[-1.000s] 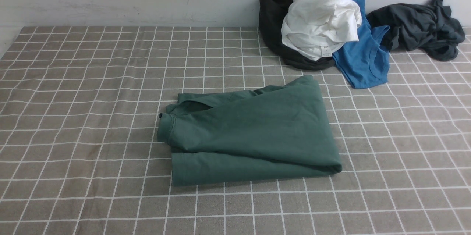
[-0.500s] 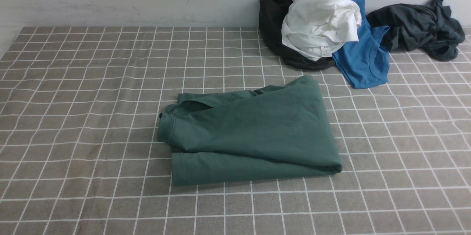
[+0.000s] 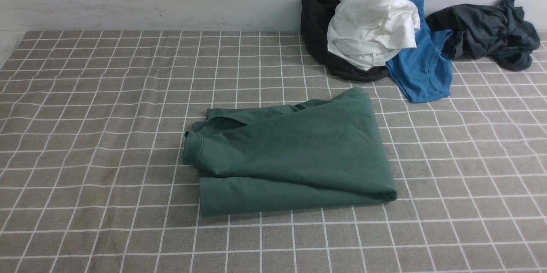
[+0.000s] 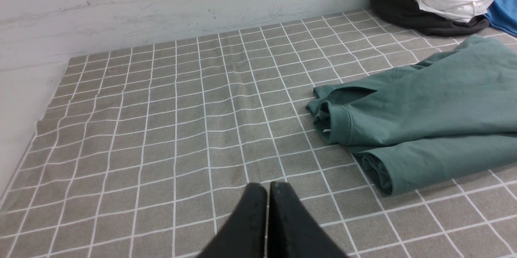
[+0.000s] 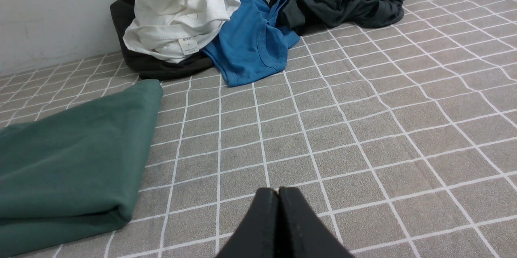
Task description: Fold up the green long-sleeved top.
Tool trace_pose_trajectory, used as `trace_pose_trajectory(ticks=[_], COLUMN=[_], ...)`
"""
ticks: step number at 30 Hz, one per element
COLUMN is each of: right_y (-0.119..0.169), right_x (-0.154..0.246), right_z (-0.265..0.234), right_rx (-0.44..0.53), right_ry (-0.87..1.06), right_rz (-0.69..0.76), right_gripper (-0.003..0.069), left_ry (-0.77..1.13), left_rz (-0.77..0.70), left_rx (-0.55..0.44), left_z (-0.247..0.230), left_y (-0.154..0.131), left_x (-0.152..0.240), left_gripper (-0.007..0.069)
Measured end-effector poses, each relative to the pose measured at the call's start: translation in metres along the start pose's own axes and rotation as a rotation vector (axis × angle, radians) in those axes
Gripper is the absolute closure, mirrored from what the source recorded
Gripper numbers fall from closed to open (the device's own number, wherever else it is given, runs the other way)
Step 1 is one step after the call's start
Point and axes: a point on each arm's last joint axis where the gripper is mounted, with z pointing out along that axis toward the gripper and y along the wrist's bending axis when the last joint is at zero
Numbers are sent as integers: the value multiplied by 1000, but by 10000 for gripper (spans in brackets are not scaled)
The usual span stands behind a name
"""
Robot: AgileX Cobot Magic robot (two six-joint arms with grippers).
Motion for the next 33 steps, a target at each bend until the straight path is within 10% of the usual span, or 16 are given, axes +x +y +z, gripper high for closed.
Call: trace_pose_trajectory(ticks=[33], right_y=[0], right_x=[0], right_z=[0], right_rx=[0], right_ry=[0], right_rz=[-3], right_gripper=[673], left_ry=[17], left_rz=[-33], left_rx=[27], left_z=[29], left_y=[-4], left_x=[28], left_gripper=[632])
